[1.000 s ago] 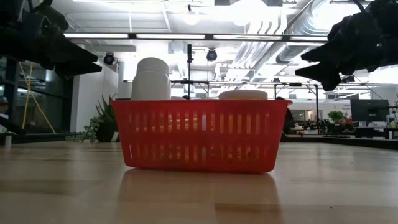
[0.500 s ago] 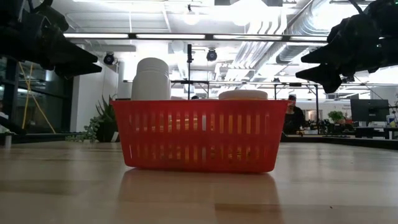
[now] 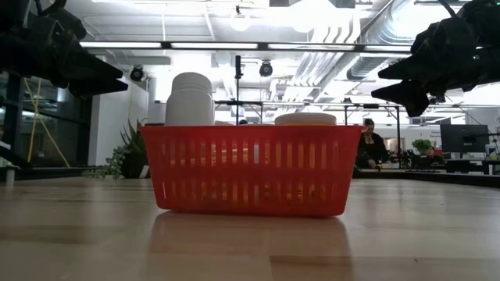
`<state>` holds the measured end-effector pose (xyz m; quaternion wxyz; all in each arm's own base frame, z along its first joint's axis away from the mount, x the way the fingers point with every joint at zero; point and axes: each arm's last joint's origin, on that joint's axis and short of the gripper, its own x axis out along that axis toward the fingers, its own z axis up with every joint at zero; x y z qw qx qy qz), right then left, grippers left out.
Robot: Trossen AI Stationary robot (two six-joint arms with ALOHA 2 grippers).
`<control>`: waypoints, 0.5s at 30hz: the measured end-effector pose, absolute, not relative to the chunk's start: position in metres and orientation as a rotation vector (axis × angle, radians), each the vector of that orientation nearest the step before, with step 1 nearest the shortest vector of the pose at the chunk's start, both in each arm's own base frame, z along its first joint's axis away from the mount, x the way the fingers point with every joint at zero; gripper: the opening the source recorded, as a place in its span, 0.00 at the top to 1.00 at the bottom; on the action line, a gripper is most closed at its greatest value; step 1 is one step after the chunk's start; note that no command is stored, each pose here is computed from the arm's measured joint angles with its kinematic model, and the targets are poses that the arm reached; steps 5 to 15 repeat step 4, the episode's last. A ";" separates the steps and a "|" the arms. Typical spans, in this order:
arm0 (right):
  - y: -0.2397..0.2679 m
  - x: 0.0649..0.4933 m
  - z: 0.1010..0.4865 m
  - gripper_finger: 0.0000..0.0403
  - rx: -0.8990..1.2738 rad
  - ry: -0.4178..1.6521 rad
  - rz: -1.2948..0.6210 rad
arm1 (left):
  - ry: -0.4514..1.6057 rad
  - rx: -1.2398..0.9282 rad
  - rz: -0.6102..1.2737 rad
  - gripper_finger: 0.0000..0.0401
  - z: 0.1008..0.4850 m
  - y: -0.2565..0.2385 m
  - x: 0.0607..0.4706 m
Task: Pick and place pill bottles into a basket
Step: Return to Home Position
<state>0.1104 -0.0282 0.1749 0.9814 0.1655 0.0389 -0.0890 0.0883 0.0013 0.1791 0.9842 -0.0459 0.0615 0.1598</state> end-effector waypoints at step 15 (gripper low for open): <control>-0.028 0.110 0.175 0.36 0.333 0.078 -0.179 | 0.124 -0.092 0.320 0.23 0.179 0.001 0.088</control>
